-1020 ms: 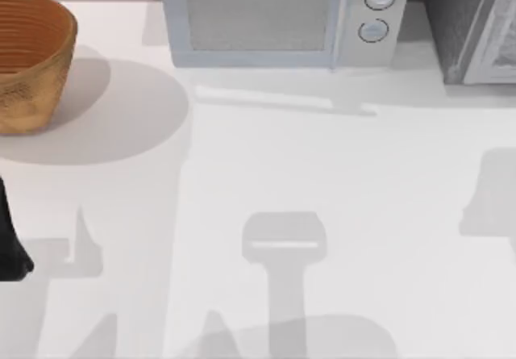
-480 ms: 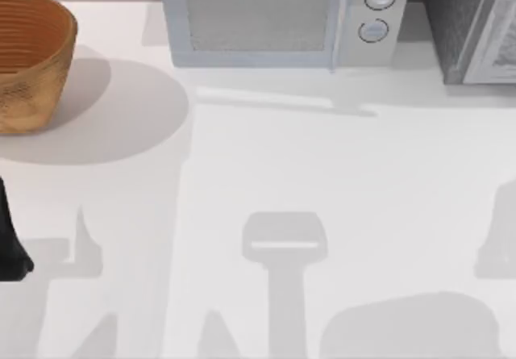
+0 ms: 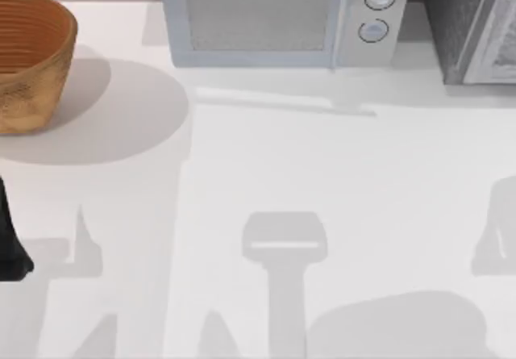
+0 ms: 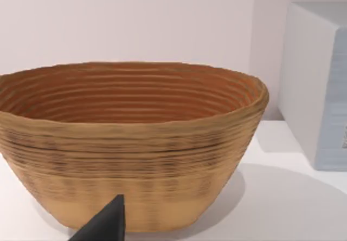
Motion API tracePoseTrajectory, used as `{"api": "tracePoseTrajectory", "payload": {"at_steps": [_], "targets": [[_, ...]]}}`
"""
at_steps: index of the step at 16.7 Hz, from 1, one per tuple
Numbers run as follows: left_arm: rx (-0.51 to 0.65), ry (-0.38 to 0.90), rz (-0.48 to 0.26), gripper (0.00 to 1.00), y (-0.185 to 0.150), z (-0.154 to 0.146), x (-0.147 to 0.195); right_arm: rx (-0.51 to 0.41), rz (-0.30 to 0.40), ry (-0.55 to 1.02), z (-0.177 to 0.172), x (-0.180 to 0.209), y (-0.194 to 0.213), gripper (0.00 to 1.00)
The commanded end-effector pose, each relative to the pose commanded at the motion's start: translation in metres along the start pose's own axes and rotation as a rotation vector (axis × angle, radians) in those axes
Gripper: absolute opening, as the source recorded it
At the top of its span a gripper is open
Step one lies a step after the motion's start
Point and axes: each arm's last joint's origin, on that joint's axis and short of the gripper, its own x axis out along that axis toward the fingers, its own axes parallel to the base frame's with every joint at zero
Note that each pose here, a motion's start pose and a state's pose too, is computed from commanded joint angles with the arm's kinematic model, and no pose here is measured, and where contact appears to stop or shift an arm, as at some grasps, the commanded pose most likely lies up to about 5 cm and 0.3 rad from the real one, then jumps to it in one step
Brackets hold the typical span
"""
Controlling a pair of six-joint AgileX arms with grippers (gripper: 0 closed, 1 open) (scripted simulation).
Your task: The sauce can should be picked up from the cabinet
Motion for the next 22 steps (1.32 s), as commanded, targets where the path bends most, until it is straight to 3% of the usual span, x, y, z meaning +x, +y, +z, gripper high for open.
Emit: {"api": "tracePoseTrajectory", "payload": {"at_steps": [5, 11, 17, 22], "targets": [[0.000, 0.000, 0.000, 1.00, 0.000, 0.000, 0.000, -0.010, 0.120, -0.054, 0.033, 0.023, 0.001, 0.00], [0.000, 0.000, 0.000, 1.00, 0.000, 0.000, 0.000, -0.034, 0.329, -0.078, 0.052, 0.098, -0.005, 0.00], [0.000, 0.000, 0.000, 1.00, 0.000, 0.000, 0.000, -0.044, 0.550, -0.061, 0.000, 0.182, -0.016, 0.00], [0.000, 0.000, 0.000, 1.00, 0.000, 0.000, 0.000, -0.016, 0.688, -0.012, -0.064, 0.208, -0.021, 0.00]]}}
